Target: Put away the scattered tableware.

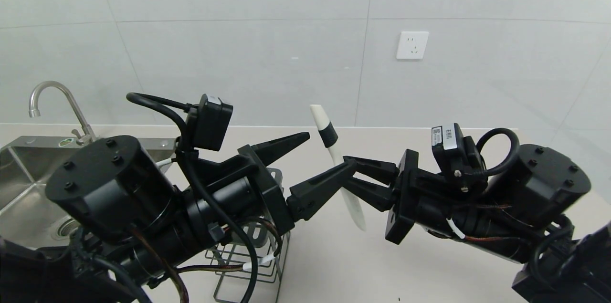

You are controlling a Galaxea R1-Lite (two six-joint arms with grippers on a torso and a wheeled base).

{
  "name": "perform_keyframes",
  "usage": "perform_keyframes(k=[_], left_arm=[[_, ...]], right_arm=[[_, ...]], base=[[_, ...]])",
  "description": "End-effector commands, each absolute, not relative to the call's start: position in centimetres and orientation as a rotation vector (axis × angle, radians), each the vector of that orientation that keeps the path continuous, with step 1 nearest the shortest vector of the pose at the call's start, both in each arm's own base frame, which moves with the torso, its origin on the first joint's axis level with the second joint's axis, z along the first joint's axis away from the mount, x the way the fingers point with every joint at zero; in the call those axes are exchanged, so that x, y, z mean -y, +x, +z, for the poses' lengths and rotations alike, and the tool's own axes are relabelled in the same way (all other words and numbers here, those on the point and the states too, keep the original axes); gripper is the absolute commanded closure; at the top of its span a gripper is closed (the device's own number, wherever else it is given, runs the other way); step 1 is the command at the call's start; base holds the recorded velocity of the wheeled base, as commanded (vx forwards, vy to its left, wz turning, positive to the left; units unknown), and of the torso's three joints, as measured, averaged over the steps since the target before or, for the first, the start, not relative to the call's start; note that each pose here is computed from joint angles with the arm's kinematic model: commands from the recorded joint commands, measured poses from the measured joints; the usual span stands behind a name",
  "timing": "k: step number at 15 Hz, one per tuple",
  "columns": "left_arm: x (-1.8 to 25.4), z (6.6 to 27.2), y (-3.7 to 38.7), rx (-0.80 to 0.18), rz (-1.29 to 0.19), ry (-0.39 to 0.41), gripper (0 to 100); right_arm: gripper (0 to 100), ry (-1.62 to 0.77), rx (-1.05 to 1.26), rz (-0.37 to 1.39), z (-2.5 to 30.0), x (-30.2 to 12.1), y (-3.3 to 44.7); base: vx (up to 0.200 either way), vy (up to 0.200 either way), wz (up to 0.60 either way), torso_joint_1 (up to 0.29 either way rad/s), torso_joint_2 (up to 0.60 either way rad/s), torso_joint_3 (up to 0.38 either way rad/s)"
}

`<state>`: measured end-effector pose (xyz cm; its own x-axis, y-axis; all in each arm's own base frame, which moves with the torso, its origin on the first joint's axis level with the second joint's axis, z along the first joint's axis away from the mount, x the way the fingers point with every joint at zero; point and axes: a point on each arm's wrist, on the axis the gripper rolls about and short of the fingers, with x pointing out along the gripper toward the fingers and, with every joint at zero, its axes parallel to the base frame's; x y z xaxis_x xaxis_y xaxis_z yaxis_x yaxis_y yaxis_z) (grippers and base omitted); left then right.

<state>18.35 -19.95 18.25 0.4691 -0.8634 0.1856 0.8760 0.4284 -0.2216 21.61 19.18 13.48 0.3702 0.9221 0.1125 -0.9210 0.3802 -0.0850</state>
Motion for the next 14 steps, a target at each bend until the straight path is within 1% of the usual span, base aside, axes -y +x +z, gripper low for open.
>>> perform_keyframes(k=[1, 3, 5, 6, 14], left_arm=[[20.8, 17.8, 18.5, 0.03, -1.103, -0.304, 0], [21.2, 17.7, 18.6, 0.027, -1.113, -0.307, 0], [21.6, 18.0, 19.0, 0.056, -1.117, -0.315, 0], [22.1, 18.3, 19.5, 0.092, -1.122, -0.324, 0], [22.2, 18.4, 20.0, 0.11, -1.115, -0.328, 0]], right_arm=[[100, -0.007, 0.159, 1.185, 13.6, -19.3, 21.6], [100, -0.008, 0.156, 1.188, 13.6, -19.3, 21.5], [100, -0.007, 0.156, 1.19, 13.6, -19.3, 21.4], [100, -0.007, 0.156, 1.196, 13.6, -19.5, 21.3], [100, -0.004, 0.169, 1.203, 14.0, -19.6, 20.9]], base=[[0.0, 0.0, 0.0, 0.0, 0.0, 0.0], [0.0, 0.0, 0.0, 0.0, 0.0, 0.0], [0.0, 0.0, 0.0, 0.0, 0.0, 0.0], [0.0, 0.0, 0.0, 0.0, 0.0, 0.0], [0.0, 0.0, 0.0, 0.0, 0.0, 0.0]])
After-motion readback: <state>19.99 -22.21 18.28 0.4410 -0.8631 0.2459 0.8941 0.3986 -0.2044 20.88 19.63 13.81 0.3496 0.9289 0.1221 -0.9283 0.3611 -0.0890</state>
